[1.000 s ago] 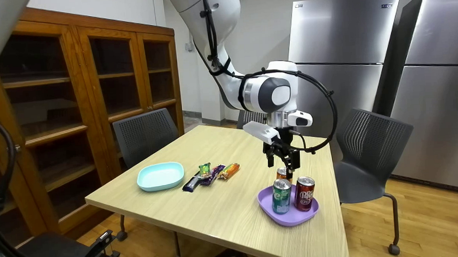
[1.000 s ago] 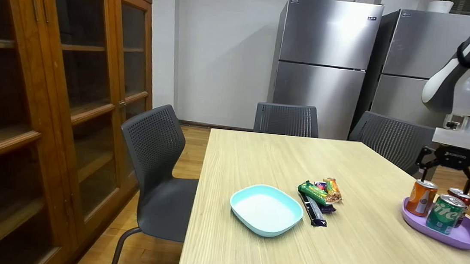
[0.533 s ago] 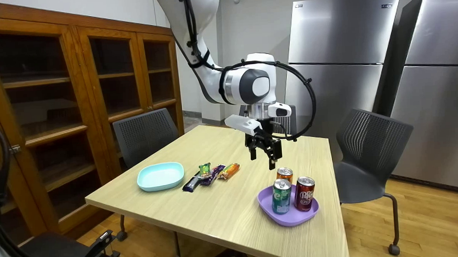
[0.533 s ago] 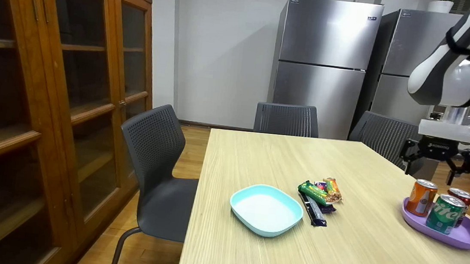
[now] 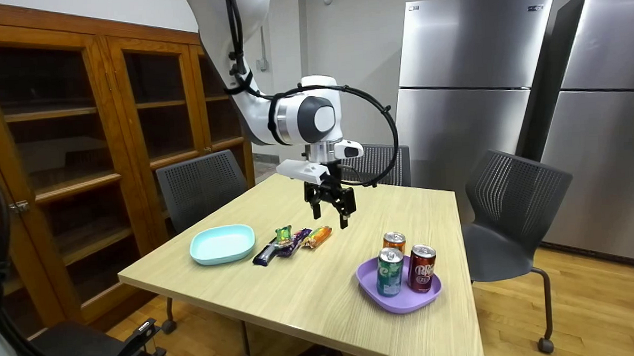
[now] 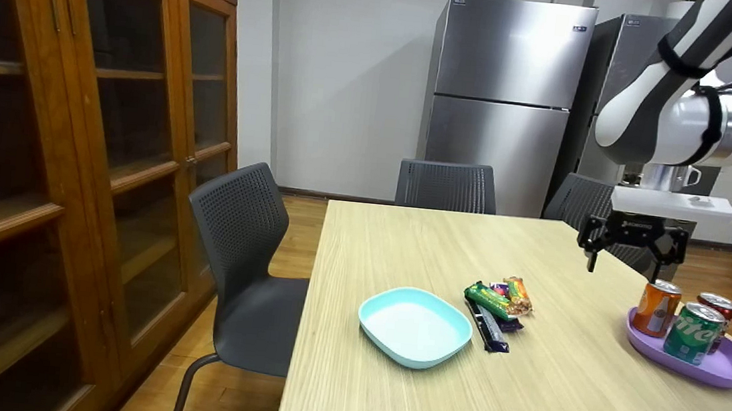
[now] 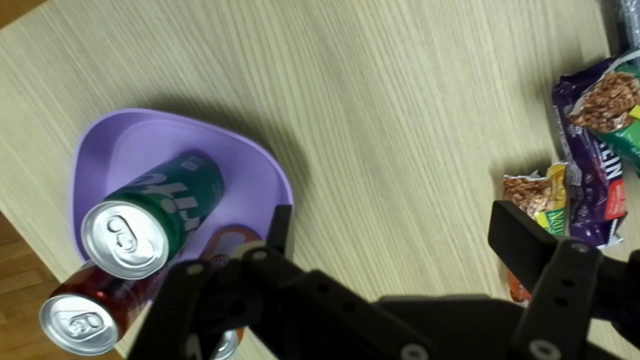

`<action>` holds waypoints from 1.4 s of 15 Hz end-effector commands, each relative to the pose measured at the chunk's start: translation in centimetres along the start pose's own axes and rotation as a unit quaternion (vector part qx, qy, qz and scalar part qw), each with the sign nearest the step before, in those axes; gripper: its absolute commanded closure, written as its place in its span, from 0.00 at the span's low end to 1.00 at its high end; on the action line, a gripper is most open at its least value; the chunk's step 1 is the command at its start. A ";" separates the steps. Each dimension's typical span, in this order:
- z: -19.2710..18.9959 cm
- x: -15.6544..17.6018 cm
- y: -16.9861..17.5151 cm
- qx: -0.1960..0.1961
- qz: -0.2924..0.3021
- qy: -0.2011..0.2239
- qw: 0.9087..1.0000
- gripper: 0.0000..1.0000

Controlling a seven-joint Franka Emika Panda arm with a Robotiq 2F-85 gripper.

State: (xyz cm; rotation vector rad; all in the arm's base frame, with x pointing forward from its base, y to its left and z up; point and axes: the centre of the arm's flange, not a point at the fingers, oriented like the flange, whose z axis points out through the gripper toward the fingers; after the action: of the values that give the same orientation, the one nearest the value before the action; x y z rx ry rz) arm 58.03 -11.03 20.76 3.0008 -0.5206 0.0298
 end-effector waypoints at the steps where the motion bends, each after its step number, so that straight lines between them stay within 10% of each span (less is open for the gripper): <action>1: -0.9 -2.2 -2.5 0.009 -0.042 0.007 0.999 0.00; 13: 1.3 -4.2 -10.4 0.023 -0.168 -0.022 0.985 0.00; 21: 2.0 -4.4 -9.9 0.024 -0.149 -0.024 0.988 0.00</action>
State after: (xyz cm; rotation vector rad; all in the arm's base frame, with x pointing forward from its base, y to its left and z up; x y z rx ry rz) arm 57.26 -0.45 17.76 3.0977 -0.0699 -0.0532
